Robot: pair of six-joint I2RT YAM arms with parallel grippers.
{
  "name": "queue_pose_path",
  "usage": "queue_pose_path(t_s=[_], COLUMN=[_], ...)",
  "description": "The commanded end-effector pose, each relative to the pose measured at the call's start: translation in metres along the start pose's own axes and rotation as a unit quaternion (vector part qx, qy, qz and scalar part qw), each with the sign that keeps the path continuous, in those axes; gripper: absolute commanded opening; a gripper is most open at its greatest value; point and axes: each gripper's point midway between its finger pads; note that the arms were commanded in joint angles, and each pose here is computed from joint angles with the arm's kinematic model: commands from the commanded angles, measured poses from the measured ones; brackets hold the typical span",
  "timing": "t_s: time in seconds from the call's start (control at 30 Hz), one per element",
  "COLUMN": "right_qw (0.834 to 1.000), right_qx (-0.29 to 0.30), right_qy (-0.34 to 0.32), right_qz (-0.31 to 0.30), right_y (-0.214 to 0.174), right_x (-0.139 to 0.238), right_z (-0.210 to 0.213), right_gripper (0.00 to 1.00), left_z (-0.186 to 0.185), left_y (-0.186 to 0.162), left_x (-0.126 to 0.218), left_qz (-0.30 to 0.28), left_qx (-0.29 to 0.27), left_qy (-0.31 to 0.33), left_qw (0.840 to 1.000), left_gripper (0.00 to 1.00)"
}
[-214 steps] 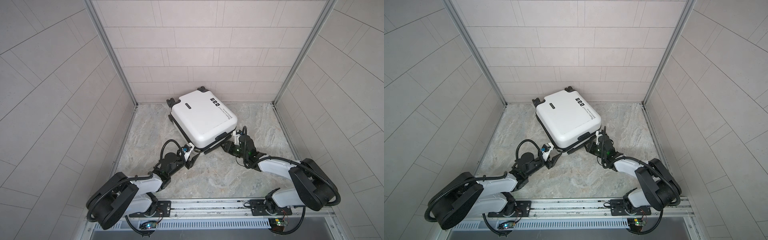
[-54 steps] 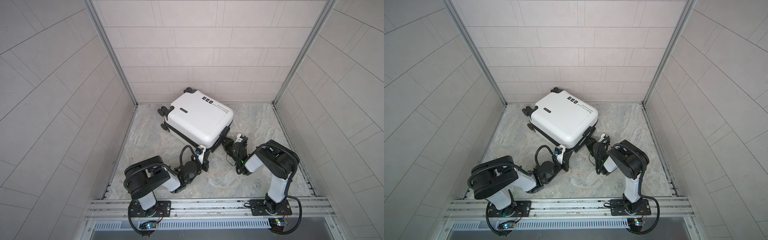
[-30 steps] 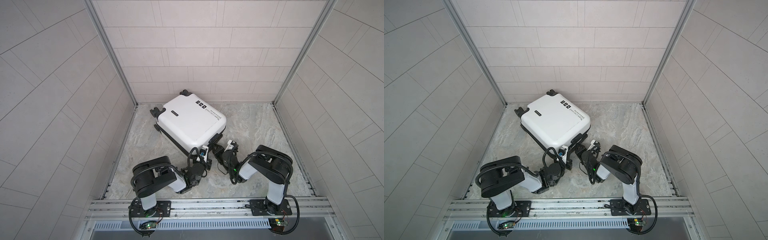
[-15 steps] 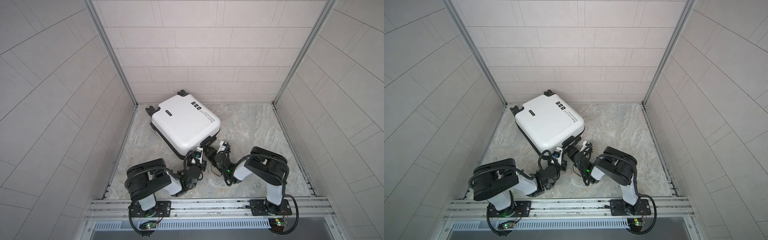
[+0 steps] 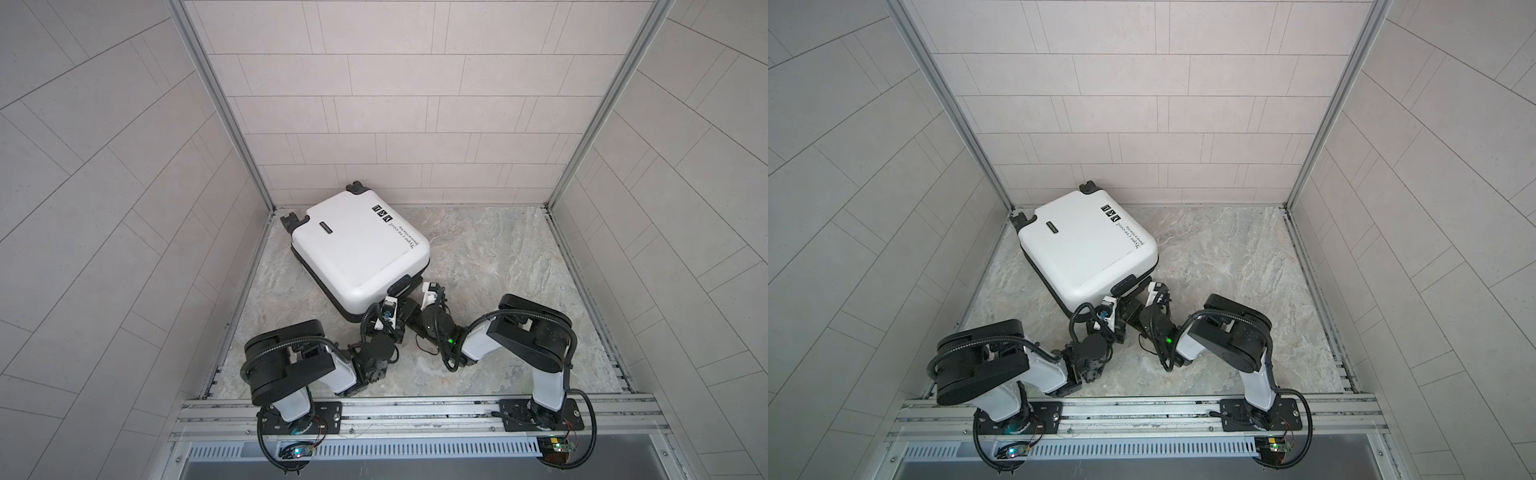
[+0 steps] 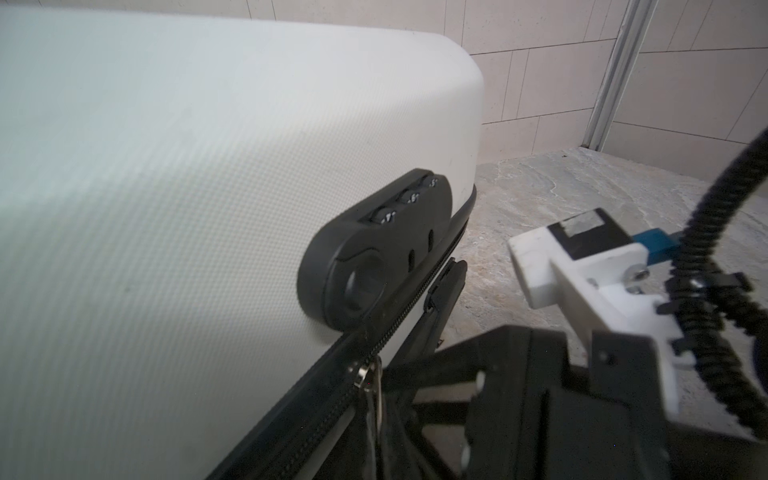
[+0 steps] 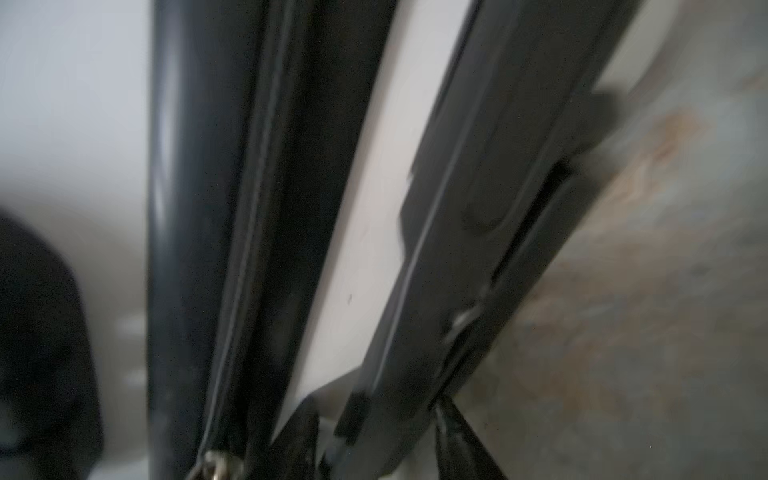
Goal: Pack the luggage
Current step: 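Draw the zipper pull past the lock with left gripper while right releases and withdraws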
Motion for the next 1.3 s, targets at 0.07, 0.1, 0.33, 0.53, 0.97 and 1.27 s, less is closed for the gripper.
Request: queue_pose_path(t_s=[0.07, 0.1, 0.33, 0.53, 0.97, 1.27], right_qw=[0.991, 0.989, 0.975, 0.974, 0.98, 0.978], right_qx=[0.099, 0.106, 0.163, 0.153, 0.151, 0.16], right_qy=[-0.031, -0.044, -0.149, -0.163, -0.114, -0.082], right_qz=[0.089, 0.087, 0.04, -0.026, 0.059, 0.108], right_y=[-0.011, -0.004, 0.079, 0.158, 0.177, 0.16], right_x=[0.03, 0.034, 0.078, 0.105, 0.028, -0.014], right_z=[-0.005, -0.009, -0.028, -0.027, -0.015, -0.005], right_gripper=[0.66, 0.67, 0.74, 0.79, 0.76, 0.73], left_z=[-0.02, -0.016, 0.003, 0.021, 0.064, 0.086], left_y=[0.002, 0.002, -0.006, -0.009, -0.008, -0.001], left_x=[0.015, 0.015, 0.021, 0.028, 0.042, 0.055], left_qz=[-0.004, -0.004, 0.0, 0.001, 0.027, 0.04], left_qx=[0.024, 0.023, 0.016, 0.016, 0.008, 0.019], left_qy=[-0.061, -0.055, -0.026, -0.006, 0.078, 0.093], left_qw=[0.998, 0.998, 1.0, 1.0, 0.997, 0.995], left_gripper=[0.0, 0.0, 0.0, 0.0, 0.0, 0.0])
Point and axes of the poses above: each gripper's point midway between its finger pads, its own x axis back along the fingers, its own z axis along the line the jaws close on, y = z × x
